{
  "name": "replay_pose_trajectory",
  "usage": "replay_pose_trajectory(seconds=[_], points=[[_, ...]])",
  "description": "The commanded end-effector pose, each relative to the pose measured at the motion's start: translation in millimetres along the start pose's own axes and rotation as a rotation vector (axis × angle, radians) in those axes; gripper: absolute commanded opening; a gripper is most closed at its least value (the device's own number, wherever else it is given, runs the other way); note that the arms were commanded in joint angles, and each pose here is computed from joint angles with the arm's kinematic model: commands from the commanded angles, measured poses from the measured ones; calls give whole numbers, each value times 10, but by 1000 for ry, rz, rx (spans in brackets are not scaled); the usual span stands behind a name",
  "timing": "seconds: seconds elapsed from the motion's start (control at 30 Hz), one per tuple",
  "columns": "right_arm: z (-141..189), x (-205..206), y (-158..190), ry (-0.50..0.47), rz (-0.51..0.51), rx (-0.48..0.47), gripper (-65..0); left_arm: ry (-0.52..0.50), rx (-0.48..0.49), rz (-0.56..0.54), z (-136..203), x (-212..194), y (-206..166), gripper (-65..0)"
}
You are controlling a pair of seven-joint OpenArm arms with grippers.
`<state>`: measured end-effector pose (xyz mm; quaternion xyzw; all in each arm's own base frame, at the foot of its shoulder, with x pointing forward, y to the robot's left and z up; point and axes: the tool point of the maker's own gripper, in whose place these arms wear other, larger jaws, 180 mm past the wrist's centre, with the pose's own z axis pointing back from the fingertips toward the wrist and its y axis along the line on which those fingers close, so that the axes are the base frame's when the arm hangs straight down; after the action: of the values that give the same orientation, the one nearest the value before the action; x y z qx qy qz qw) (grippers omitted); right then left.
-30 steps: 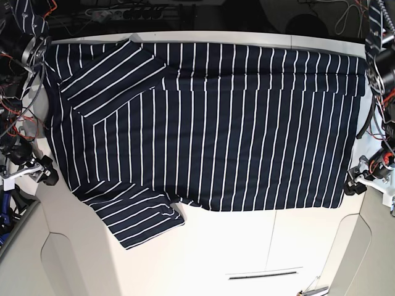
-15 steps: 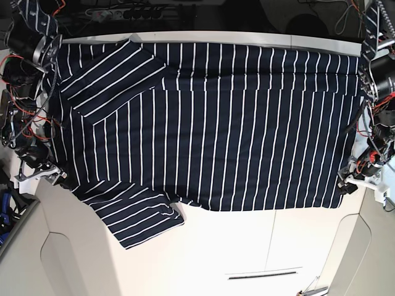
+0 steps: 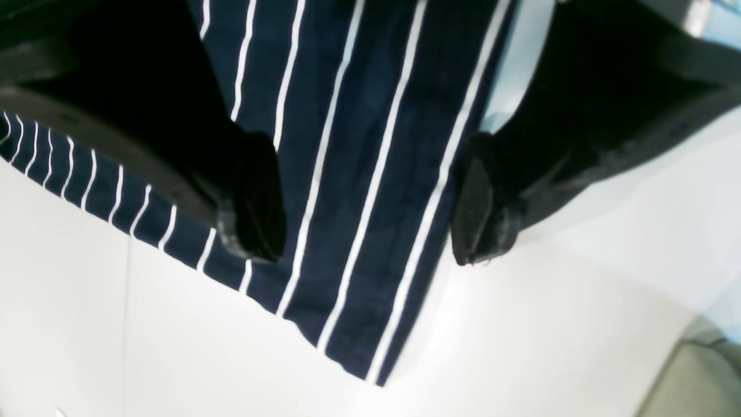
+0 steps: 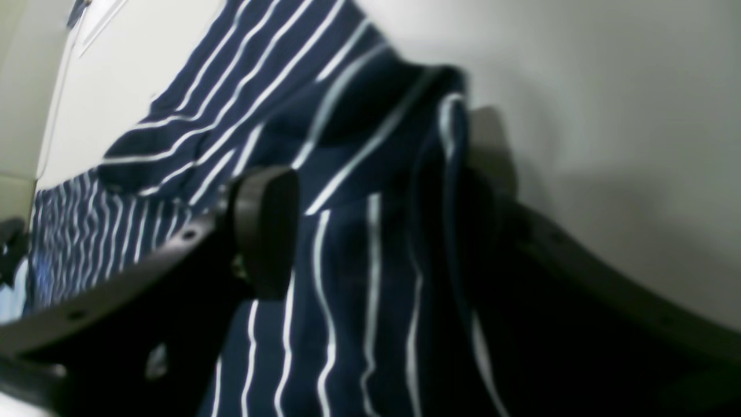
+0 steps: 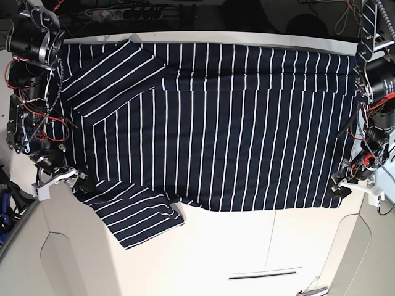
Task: Fold the T-shirt properly
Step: 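Grasp the shirt's folded edge with both grippers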
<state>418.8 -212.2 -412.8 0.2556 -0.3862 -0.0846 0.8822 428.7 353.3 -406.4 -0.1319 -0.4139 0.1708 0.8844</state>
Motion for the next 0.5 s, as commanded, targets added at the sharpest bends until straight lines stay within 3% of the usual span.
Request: replay_pose_trajectory(seconds=[0.0,0.07,0.13,0.27,0.37,0.47], points=[[9,105,24,2,31,0,-245,1,-30,-15,0,93,-86,-176],[-10,75,49,16,44,3,-255,5,-37,-13,-15,75,-117,-180],[-17,68,60,19,49,5,-317,6,-39,-12,-21,69,-128,-236],[-14,63,46,24,56,-1,-513,2,-37,-14,-9,93,-112,-470],[-12,78,38,28,71,-9,-650,-9,-38,-22,2,150,-118,-592],[4,113,26,29,96,-19,-650,-9,-42,-46,29,231,-140,-650]])
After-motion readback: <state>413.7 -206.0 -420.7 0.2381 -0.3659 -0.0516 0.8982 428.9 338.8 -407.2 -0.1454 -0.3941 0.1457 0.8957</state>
